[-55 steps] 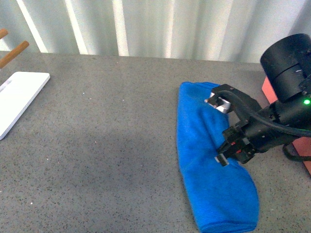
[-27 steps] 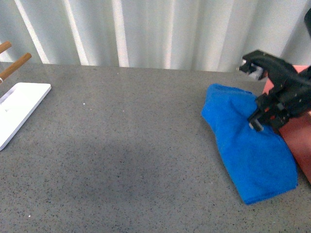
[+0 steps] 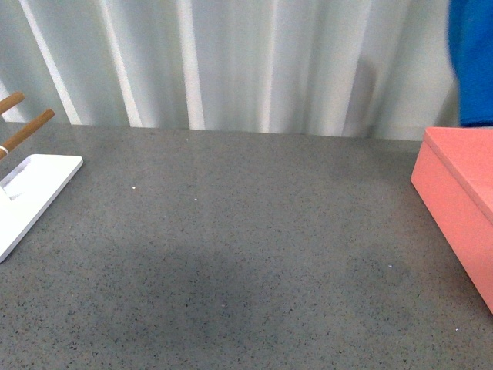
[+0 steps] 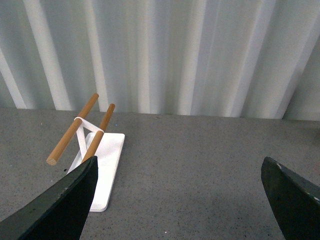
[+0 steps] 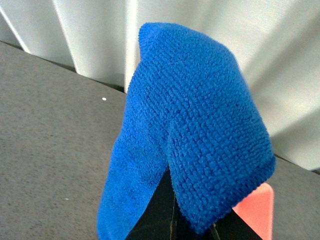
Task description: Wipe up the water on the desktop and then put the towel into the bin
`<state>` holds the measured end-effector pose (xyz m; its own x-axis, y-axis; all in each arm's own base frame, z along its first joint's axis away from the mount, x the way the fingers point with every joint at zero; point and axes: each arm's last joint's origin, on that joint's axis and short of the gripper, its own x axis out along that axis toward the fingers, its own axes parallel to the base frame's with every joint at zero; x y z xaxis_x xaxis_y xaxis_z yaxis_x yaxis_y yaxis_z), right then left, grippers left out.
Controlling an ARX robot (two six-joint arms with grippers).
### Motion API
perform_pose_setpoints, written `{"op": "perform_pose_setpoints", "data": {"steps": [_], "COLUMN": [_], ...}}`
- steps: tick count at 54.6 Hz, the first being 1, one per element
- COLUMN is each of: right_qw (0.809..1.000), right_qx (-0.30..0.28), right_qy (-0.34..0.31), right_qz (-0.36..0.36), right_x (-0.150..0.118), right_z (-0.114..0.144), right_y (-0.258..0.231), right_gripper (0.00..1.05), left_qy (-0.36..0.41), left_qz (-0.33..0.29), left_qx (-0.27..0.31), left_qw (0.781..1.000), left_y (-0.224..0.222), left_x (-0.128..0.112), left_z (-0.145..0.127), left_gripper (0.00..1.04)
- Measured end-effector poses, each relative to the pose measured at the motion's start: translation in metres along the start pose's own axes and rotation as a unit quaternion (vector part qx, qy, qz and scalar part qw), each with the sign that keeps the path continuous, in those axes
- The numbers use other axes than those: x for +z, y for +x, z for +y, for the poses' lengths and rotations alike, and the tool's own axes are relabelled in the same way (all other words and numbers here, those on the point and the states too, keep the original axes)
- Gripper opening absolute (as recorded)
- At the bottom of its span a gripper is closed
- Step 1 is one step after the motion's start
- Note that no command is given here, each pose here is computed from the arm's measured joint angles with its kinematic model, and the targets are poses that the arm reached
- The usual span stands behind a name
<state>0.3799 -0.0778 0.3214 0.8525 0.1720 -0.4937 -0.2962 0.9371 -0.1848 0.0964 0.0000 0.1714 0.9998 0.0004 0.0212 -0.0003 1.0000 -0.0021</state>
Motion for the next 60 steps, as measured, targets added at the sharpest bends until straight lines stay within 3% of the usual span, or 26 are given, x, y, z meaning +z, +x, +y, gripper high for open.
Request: {"op": "perform_pose_setpoints", "data": {"steps": [11,19,33,42,49,60], "right_qw": [0.998,0.994,0.992,0.977,0.965,0.965], "right_qx": [-0.038,-0.042,-0.023,-0.022,-0.005,-0.006], "right_qy": [0.029,0.053,0.058,0.046,0.042,0.043], "right_qz": [0.043,0.083,0.112,0.205,0.258,0.26], "right_x": [-0.042,-0.082,-0.108,-0.158,-0.196,-0.197], "right_z": [-0.043,-0.056,-0.053,-0.047,-0.042,-0.047], "right_y": [-0.011,0.0,0.03,0.051,0.058,0.054], "right_gripper": [0.03,0.03,0.03,0.04,0.26,0.55], "left_qy": [0.0,0.0,0.0,0.0,0.0,0.0], "left_qz": [0.0,0.0,0.0,0.0,0.0,0.0], "left_qx": [0.0,0.0,0.0,0.0,0.0,0.0], "left_qw": [1.0,1.0,1.0,1.0,1.0,1.0], "left_y": [0.0,0.0,0.0,0.0,0.0,0.0], "left_x": [0.0,0.0,0.0,0.0,0.0,0.0], "left_z": [0.0,0.0,0.0,0.0,0.0,0.0], "left_gripper": [0.98,0.98,0.98,0.98,0.98,0.98]}}
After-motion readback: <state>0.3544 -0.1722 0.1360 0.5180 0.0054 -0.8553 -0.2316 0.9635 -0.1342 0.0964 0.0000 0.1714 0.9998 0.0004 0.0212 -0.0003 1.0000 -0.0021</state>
